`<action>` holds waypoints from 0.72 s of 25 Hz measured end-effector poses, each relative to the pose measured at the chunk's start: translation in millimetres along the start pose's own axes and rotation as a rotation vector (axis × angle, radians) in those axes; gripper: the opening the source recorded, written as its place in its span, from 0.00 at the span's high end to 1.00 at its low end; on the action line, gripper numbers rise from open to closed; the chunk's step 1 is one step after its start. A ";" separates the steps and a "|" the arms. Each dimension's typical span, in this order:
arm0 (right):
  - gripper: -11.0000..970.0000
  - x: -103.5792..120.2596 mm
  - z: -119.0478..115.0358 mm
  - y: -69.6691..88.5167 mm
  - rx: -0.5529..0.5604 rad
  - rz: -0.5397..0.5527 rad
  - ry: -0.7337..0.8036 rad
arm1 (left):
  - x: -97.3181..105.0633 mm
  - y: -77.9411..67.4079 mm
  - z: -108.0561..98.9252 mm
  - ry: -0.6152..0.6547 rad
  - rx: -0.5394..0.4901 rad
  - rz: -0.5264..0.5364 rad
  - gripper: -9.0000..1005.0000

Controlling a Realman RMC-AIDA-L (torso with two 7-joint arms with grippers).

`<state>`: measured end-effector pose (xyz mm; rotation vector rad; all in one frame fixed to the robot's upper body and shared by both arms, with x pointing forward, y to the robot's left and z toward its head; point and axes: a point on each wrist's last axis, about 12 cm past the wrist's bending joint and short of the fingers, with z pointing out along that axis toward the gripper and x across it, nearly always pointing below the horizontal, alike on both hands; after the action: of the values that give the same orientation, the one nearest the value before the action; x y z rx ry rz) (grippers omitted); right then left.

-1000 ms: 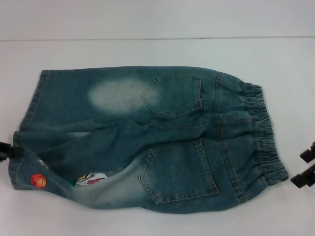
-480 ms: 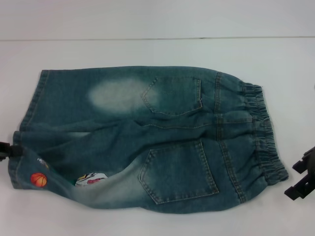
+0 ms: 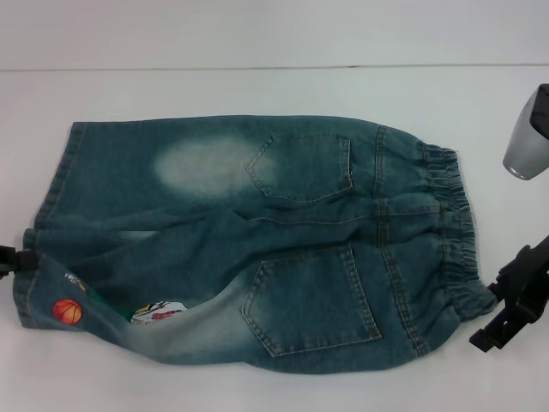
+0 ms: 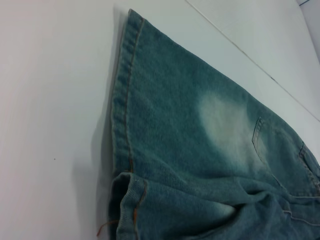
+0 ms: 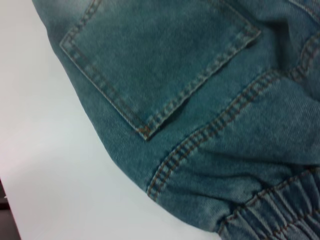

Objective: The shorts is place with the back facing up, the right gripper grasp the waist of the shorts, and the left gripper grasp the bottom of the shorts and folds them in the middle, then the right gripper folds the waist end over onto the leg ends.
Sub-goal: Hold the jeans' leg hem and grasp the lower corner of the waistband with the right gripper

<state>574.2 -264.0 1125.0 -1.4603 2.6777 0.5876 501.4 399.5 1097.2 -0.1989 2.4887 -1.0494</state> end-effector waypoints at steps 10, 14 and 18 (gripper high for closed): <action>0.10 -7.2 -8.9 -0.8 -0.007 -0.015 -0.076 | 0.9 0.3 1.3 0.002 0.004 0.005 0.96; 0.10 -8.0 -9.6 -0.3 -0.012 -0.027 -0.080 | 1.0 0.8 1.9 0.001 0.003 0.005 0.96; 0.10 -8.6 -10.2 -0.3 -0.010 -0.033 -0.082 | 1.1 0.8 2.1 0.000 0.003 0.005 0.96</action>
<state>580.7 -260.7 1136.1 -1.4472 2.5879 0.6452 501.4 398.4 1094.9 -0.1913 2.4867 -1.0510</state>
